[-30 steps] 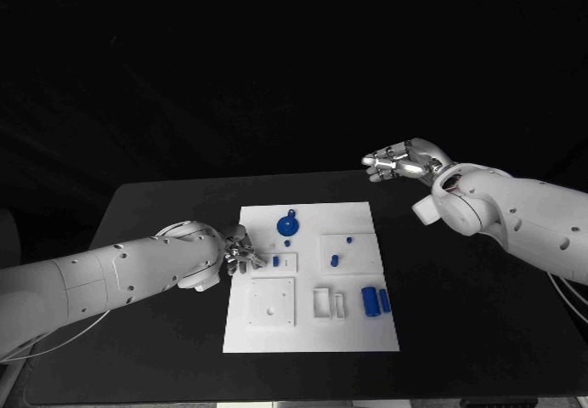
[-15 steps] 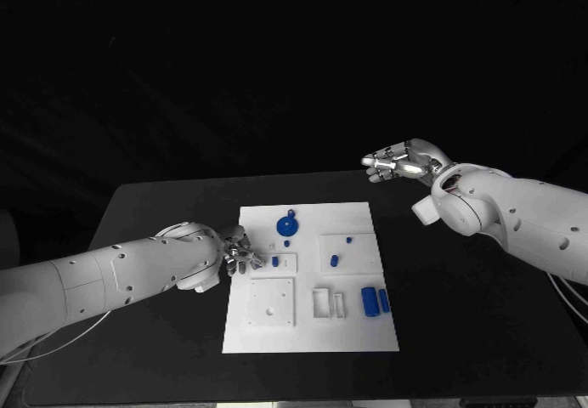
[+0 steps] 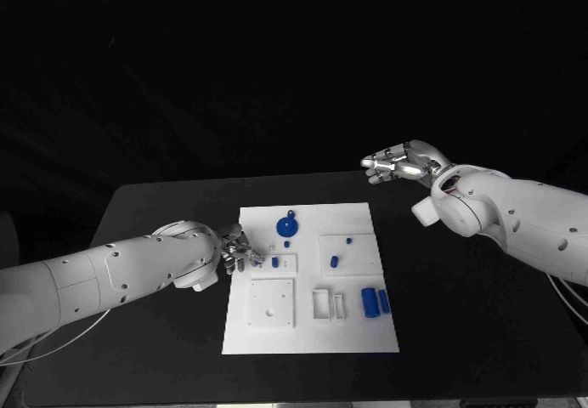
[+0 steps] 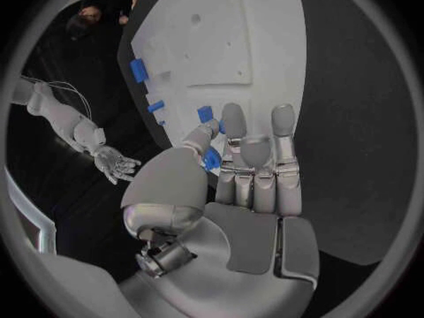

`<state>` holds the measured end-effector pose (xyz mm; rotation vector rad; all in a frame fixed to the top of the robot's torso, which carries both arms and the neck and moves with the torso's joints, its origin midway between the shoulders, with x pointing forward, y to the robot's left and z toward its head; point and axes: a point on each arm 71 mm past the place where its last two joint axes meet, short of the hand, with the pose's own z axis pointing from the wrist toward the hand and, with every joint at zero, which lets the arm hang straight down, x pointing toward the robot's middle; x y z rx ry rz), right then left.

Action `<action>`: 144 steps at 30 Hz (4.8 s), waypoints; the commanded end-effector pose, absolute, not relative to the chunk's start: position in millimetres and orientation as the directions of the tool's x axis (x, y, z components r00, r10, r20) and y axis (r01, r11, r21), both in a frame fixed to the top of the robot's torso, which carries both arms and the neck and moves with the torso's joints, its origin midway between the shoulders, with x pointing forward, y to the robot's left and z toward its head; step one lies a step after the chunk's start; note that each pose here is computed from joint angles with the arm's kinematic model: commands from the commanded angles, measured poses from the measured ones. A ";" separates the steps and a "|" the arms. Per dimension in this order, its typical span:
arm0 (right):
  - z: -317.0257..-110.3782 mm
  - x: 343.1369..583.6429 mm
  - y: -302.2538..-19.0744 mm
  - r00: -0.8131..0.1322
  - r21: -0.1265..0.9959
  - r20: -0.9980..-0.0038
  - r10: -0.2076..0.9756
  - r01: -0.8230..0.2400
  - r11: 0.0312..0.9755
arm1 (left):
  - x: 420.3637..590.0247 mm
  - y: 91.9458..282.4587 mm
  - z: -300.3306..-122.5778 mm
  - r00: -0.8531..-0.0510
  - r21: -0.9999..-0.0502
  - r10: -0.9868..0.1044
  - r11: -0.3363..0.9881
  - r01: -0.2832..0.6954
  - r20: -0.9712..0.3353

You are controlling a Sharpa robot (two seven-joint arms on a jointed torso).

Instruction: Assemble the parts on the task board

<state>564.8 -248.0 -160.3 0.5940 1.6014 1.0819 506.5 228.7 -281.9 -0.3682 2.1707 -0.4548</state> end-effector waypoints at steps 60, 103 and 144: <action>-165.3 565.0 -237.3 -0.344 0.878 -0.478 0.808 -0.152 0.455 | 545.5 196.3 -250.1 -0.738 -0.195 -0.092 0.979 0.055 -0.668; -165.1 564.6 -237.4 -0.343 0.878 -0.478 0.808 -0.152 0.454 | 542.2 197.5 -260.7 -0.779 -0.174 -0.055 0.982 0.071 -0.625; -165.1 564.5 -237.6 -0.344 0.878 -0.478 0.808 -0.152 0.454 | 542.8 194.2 -260.8 -0.766 -0.194 -0.074 0.979 0.067 -0.638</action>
